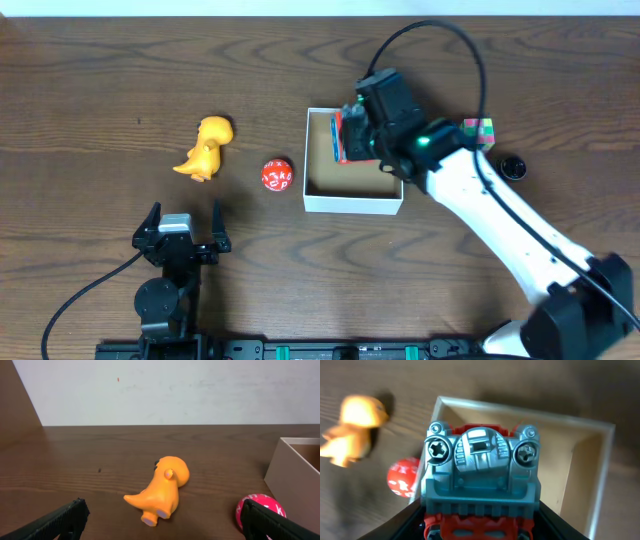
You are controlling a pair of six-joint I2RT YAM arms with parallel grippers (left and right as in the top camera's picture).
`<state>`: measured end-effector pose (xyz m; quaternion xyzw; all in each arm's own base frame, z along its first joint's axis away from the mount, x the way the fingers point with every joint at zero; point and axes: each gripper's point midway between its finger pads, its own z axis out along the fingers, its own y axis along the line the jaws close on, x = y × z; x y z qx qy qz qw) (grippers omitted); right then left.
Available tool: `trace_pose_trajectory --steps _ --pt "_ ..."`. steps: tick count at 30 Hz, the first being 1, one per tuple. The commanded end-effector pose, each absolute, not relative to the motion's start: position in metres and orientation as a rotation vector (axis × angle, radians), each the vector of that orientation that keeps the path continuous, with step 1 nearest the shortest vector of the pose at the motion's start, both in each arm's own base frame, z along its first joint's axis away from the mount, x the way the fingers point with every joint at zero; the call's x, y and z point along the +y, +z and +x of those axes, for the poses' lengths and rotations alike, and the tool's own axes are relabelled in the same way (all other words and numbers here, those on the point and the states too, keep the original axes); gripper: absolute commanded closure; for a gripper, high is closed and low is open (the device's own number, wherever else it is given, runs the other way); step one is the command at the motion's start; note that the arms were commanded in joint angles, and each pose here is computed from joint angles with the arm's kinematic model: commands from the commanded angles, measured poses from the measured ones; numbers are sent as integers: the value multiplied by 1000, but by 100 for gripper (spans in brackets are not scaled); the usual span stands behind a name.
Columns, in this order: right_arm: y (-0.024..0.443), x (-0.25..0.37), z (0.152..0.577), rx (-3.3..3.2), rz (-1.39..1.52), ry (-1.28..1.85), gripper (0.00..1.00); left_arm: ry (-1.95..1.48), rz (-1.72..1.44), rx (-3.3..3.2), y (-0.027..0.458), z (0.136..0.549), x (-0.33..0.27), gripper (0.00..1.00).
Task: Pack container
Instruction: 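Lift the car and carry it over the white box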
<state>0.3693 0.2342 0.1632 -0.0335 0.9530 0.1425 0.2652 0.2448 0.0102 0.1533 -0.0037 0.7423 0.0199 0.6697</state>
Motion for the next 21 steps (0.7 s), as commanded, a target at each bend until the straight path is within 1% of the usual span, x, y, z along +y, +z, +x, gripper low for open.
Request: trace_pose_trajectory --steps 1,6,9,12,15,21 --pt "154 232 374 2589 -12 322 79 31 1 1720 138 244 8 2" --pt "145 226 376 2607 17 268 81 31 1 1719 138 244 8 2" --pt "139 221 368 2648 26 236 82 31 1 1719 138 244 8 2" --pt "129 212 351 2729 94 196 81 31 1 1719 138 244 8 2" --pt "124 205 340 2775 84 150 80 31 1 1719 138 244 8 2" --pt "124 196 340 2770 90 89 77 31 1 1719 138 244 8 2"
